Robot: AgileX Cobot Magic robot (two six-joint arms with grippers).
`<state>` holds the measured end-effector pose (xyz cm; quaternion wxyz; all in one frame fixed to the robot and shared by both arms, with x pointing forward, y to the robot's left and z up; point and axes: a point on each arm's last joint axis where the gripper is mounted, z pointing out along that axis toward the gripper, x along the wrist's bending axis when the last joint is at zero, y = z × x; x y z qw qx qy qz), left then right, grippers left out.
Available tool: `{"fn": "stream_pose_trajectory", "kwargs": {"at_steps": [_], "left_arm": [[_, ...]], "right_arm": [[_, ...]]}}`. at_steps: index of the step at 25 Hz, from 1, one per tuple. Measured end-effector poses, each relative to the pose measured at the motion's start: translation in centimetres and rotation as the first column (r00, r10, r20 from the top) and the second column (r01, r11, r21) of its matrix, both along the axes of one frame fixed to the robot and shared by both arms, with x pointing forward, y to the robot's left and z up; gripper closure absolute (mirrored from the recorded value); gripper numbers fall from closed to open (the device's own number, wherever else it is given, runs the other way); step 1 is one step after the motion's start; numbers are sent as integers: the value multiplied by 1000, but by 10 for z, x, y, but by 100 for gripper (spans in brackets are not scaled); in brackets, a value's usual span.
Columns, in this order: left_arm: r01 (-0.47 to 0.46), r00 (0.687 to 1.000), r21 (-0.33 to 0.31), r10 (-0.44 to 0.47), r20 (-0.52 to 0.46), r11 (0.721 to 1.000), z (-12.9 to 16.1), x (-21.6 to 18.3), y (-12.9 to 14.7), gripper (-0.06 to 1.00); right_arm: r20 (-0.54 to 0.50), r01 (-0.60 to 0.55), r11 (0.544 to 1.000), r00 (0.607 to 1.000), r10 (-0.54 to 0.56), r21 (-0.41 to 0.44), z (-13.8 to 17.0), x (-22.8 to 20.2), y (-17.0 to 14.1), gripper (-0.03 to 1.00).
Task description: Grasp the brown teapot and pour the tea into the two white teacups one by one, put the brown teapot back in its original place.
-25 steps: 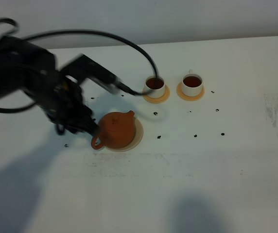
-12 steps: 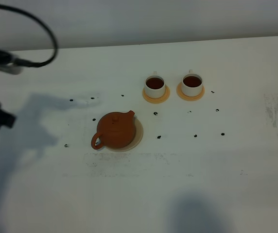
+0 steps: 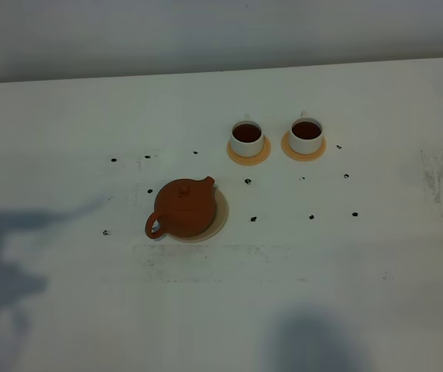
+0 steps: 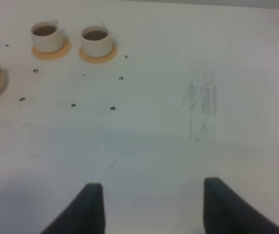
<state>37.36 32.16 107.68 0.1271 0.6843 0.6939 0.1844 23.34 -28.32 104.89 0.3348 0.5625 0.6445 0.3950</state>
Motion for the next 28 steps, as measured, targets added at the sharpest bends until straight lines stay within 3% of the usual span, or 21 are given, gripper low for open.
{"fn": "stream_pose_trajectory", "kwargs": {"at_steps": [13, 28], "left_arm": [[26, 981, -132, 0, 193, 991, -24, -86, -25, 49], [117, 950, -93, -84, 300, 989, -46, -112, -31, 49]], "right_arm": [[0, 0, 1000, 1000, 0, 0, 0, 0, 0, 50], [0, 0, 1000, 1000, 0, 0, 0, 0, 0, 50]]}}
